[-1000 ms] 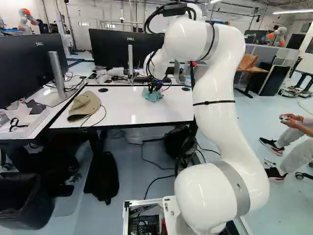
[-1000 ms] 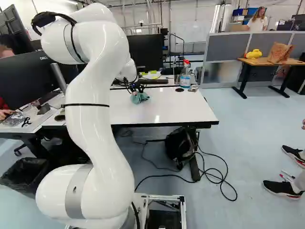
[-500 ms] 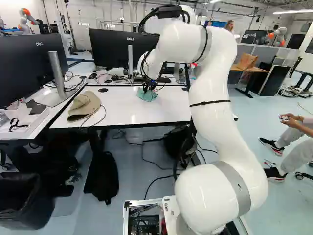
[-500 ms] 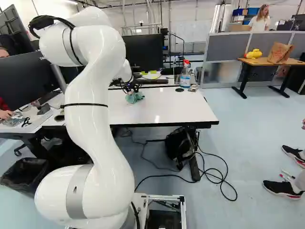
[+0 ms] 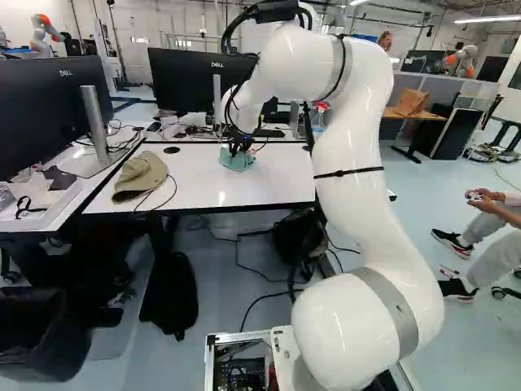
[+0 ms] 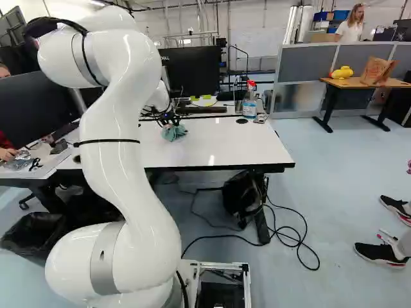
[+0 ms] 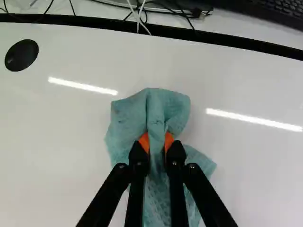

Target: Clean the table with the green towel

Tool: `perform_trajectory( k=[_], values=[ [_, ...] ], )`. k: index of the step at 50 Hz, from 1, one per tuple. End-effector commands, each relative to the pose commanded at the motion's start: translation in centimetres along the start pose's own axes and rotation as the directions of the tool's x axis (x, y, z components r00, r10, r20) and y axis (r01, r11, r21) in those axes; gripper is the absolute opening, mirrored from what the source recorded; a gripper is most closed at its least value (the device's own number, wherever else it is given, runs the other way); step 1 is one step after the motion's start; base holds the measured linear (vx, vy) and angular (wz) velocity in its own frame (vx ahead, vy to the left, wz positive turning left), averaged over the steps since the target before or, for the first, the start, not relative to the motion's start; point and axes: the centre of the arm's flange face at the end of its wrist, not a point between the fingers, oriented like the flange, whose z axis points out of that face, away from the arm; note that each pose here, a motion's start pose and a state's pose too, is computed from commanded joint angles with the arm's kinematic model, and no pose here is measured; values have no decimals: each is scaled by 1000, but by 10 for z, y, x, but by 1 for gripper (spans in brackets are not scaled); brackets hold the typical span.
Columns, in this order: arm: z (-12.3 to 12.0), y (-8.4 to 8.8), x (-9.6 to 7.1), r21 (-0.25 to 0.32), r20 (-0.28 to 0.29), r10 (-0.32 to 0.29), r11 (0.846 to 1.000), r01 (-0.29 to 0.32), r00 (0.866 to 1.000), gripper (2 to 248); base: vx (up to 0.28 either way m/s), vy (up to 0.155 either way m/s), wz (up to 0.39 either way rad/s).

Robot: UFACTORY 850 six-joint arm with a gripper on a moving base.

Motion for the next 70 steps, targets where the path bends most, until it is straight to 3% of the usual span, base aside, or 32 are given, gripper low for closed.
perform_trajectory(
  k=[22, 39, 52, 70],
  values=[
    [-23, -8, -30, 7, 33, -11, 1000, 11, 999, 53, 0, 0, 0],
    [-35, 13, -46, -11, 49, 18, 1000, -18, 999, 53, 0, 0, 0],
    [-38, 36, -51, -31, 53, 50, 998, -48, 997, 53, 0, 0, 0],
    [-55, 36, -46, -31, 29, 50, 998, -49, 998, 53, 0, 0, 0]
  ],
)
